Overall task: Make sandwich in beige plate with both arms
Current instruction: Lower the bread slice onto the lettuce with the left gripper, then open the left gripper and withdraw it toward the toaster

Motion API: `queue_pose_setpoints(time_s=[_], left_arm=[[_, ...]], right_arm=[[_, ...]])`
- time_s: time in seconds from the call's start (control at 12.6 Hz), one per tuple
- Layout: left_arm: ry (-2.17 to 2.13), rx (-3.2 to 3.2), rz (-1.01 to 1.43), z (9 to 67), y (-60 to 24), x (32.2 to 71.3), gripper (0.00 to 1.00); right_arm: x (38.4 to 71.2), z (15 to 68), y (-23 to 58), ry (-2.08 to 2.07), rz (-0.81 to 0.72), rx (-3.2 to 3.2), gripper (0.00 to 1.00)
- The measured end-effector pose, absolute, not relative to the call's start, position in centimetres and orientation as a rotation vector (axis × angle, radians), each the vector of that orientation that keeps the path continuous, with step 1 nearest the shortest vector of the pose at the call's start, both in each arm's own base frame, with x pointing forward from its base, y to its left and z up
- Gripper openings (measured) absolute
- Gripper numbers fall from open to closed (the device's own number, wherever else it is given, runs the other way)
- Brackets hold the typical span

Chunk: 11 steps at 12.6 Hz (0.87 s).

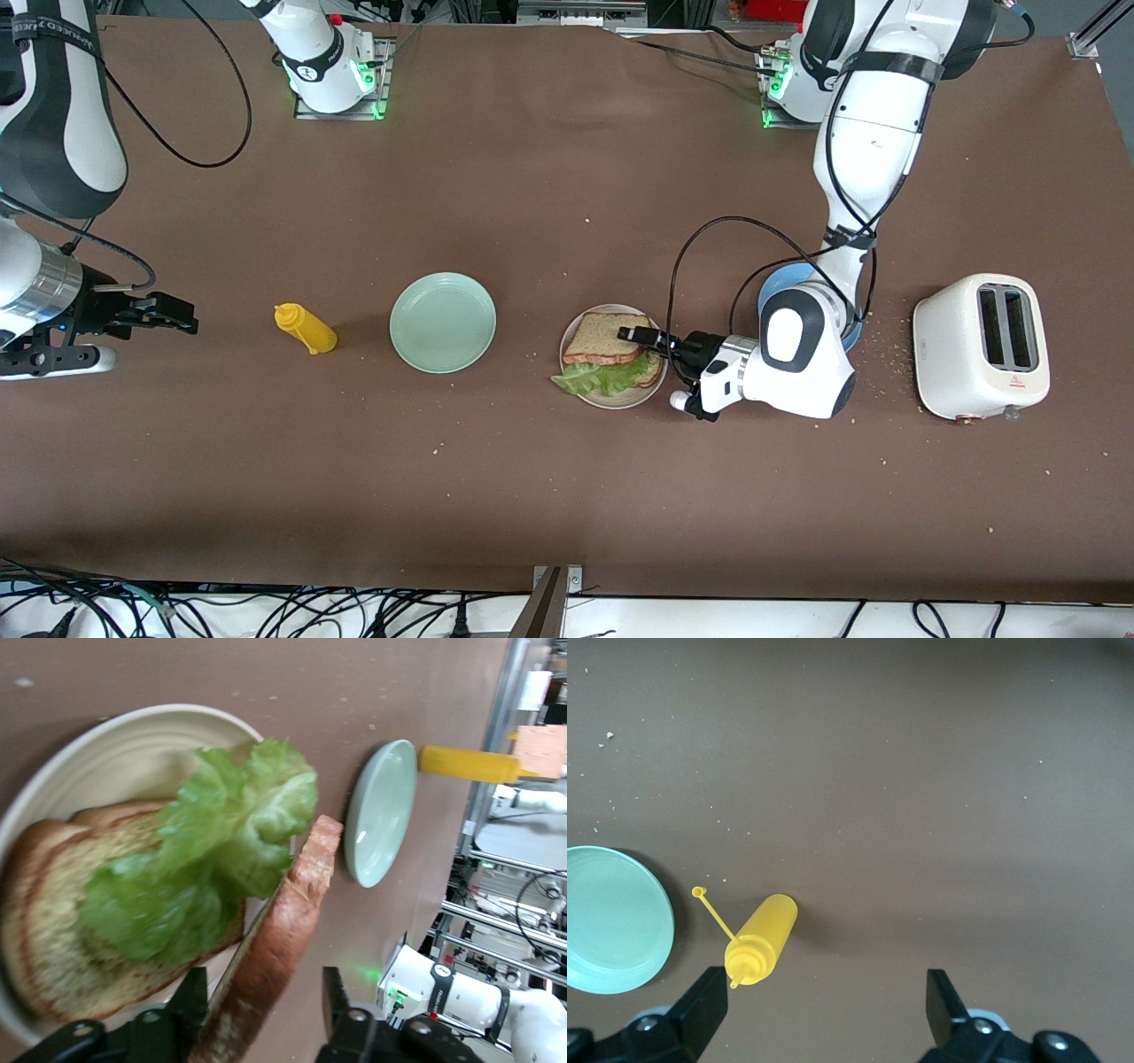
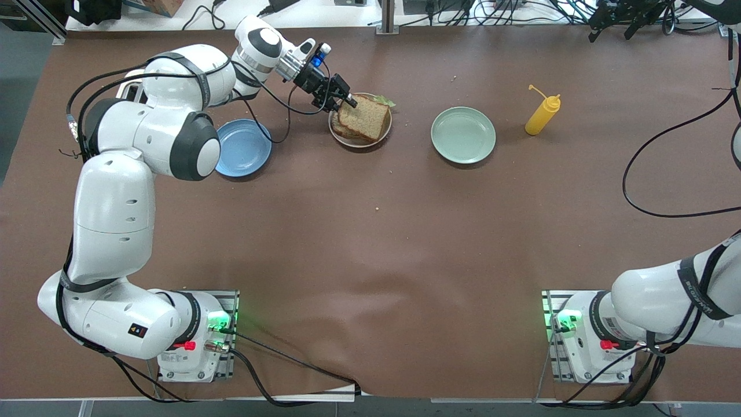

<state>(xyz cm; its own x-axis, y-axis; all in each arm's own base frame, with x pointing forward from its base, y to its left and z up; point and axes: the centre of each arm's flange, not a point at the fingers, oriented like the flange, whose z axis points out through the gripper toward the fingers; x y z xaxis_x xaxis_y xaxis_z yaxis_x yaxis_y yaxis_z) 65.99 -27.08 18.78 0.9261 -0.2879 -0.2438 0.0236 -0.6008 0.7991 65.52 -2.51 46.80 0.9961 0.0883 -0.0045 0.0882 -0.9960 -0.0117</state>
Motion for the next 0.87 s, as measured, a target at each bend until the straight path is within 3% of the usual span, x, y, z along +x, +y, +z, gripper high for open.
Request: queue_pose_setpoints(time_s=[0.24,0.32,0.87], left_arm=[[-0.115,2.258,-0.434,19.9,-24.3,67.3,0.96],[-0.090,2.289,-0.425,20.6,-23.1,67.9,1.00],[0.002,2.698,-0.341,29.7,-12.1,70.5,1.00]], right_arm=[[65.5,46.9,-2.5,-0.119,0.005,-3.128,1.00],[65.5,46.9,-2.5,-0.118,0.005,-3.128,1.00],[65.5,46.8,-2.3,-0.122,0.008,-3.127,1.00]])
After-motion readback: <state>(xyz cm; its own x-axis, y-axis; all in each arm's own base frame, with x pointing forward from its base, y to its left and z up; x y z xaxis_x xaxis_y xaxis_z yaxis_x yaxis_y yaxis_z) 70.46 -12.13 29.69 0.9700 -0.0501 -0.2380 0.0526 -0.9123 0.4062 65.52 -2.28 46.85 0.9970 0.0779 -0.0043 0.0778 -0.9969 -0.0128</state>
